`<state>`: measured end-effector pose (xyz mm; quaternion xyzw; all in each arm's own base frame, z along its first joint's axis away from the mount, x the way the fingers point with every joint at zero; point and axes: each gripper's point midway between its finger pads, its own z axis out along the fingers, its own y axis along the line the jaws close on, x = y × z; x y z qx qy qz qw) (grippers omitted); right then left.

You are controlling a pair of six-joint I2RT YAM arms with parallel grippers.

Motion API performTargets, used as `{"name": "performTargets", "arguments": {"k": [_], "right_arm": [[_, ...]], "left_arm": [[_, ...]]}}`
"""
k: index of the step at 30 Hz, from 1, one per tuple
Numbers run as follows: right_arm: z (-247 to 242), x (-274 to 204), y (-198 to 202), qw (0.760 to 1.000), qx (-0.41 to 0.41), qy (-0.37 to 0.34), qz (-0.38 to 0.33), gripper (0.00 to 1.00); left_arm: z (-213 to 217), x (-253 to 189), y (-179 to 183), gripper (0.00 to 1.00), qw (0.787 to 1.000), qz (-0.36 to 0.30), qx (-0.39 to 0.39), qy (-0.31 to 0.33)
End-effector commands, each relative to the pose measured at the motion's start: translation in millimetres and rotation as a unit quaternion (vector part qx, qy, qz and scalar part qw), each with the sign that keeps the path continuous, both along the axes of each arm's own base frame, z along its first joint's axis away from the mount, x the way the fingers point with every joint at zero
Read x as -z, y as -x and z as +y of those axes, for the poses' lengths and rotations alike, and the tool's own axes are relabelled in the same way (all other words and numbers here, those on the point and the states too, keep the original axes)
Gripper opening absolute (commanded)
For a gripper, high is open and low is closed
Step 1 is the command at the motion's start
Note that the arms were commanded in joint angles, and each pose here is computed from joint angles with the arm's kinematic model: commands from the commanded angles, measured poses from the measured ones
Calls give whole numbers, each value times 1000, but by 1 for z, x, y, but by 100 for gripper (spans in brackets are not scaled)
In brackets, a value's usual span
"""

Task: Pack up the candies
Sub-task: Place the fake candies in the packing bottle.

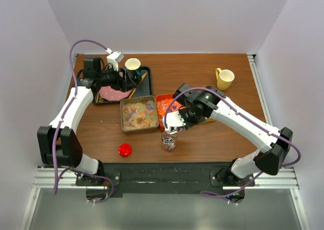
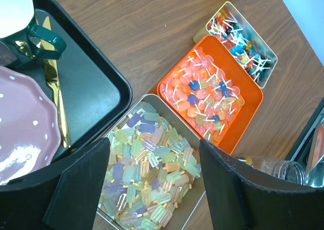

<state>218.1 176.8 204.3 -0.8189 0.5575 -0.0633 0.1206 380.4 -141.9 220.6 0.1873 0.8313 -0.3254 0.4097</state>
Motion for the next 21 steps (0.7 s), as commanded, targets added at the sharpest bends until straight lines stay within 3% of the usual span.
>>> {"name": "performTargets", "arguments": {"k": [1, 21], "right_arm": [[-52, -11, 25, 991, -24, 130, 17, 0], [-64, -15, 19, 974, -71, 208, -45, 0]], "left_arm": [[6, -18, -1, 76, 999, -31, -9, 10], [8, -24, -2, 76, 999, -34, -15, 23]]}}
